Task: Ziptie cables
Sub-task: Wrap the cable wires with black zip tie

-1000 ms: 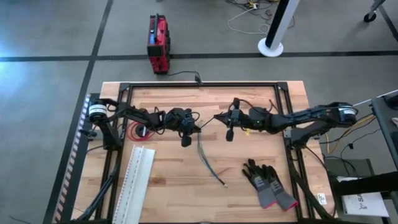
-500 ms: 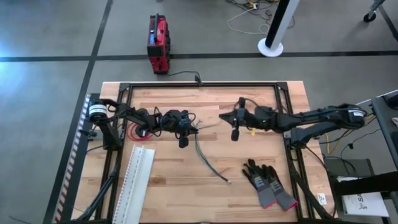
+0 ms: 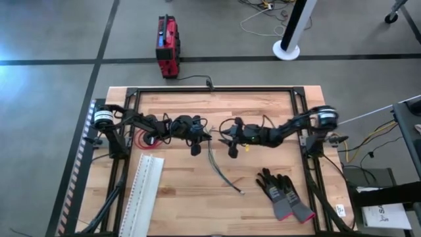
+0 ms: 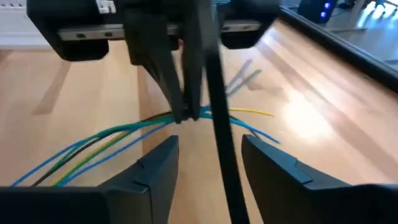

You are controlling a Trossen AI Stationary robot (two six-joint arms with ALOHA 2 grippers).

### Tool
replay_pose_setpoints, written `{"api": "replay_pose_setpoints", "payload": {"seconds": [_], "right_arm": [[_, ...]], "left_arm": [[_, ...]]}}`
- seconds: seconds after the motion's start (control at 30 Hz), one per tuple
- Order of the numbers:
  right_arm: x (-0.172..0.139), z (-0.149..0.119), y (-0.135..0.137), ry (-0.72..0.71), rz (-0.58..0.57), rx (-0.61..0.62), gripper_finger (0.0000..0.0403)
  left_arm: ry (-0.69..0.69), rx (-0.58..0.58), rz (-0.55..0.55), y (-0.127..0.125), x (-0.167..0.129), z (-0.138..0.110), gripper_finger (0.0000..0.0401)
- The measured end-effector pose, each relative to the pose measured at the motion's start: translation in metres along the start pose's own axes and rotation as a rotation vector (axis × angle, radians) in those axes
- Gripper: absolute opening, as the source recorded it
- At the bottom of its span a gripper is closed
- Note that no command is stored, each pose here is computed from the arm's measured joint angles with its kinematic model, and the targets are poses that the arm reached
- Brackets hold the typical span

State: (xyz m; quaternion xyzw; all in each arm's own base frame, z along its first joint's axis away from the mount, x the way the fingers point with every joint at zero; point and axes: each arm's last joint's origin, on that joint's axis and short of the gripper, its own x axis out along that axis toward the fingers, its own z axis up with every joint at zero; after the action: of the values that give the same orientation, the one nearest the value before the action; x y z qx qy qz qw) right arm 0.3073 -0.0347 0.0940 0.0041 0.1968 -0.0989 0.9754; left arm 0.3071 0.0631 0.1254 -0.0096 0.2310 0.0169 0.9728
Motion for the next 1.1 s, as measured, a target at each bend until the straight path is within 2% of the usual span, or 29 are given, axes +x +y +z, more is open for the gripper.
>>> {"api": "replay_pose_setpoints", "payload": {"seconds": [0.13,0.33,0.63,0.9,1.1], "right_arm": [[0.023,-0.003,0.003,-0.087,0.041,0.012,0.0158],[0.04,0.011,0.005,-0.158,0.049,0.006,0.0123],[0.043,0.013,0.006,-0.145,0.048,0.03,0.0058],[0.049,0.013,0.005,-0.075,0.043,0.041,0.001],[0.05,0.016,0.005,-0.069,0.011,0.026,0.0003]], "left_arm": [[-0.007,0.005,0.0,0.0,0.001,0.002,0.0005],[-0.006,0.009,0.0,0.0,0.001,0.002,0.0005],[-0.001,0.012,-0.001,0.0,0.0,0.001,0.0005],[0.006,0.007,-0.001,0.0,0.0,0.0,0.0005],[0.006,0.003,0.001,0.0,0.0,-0.001,0.0005]]}}
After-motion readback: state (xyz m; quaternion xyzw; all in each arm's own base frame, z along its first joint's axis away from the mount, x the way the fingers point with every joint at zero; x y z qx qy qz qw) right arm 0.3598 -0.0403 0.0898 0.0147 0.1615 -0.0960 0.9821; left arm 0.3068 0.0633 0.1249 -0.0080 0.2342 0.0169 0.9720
